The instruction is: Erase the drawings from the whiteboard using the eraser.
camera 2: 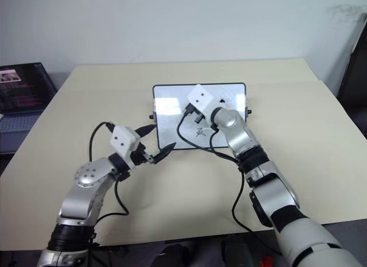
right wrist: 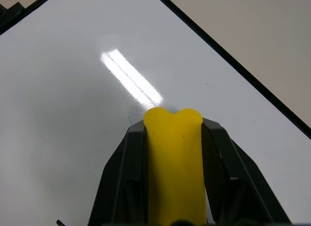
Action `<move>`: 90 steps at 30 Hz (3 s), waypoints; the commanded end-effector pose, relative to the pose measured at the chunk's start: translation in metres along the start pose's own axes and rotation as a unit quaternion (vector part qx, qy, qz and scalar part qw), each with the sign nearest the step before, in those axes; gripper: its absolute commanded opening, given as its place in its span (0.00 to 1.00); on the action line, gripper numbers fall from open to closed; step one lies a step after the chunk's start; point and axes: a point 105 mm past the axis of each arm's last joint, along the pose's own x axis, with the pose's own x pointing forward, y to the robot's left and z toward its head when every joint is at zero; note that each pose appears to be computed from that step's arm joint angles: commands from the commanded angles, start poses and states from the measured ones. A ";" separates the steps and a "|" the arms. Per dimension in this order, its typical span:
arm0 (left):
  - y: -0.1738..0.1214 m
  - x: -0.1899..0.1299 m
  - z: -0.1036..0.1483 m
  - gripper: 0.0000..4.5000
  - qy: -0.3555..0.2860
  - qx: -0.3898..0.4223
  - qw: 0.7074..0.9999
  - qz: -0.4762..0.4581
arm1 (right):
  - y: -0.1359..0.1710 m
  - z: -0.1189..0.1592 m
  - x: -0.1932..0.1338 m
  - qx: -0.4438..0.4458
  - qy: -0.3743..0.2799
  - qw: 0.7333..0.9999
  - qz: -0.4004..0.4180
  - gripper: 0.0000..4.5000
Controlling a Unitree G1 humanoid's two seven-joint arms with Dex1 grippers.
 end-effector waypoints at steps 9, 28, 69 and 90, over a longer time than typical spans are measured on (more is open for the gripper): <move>0.008 -0.009 0.022 1.00 -0.024 0.033 0.999 0.016 | 0.023 -0.010 -0.001 -0.001 0.016 0.999 0.038 0.25; 0.007 -0.002 0.025 1.00 -0.030 0.031 0.999 0.014 | 0.025 -0.031 -0.011 0.002 0.049 0.998 0.041 0.25; -0.001 -0.013 0.020 1.00 -0.016 0.017 1.000 -0.003 | -0.031 -0.049 -0.108 0.225 0.122 0.967 -0.009 0.25; -0.017 -0.014 0.003 1.00 0.011 0.025 0.999 -0.037 | -0.020 -0.029 -0.087 0.190 0.055 0.979 -0.040 0.25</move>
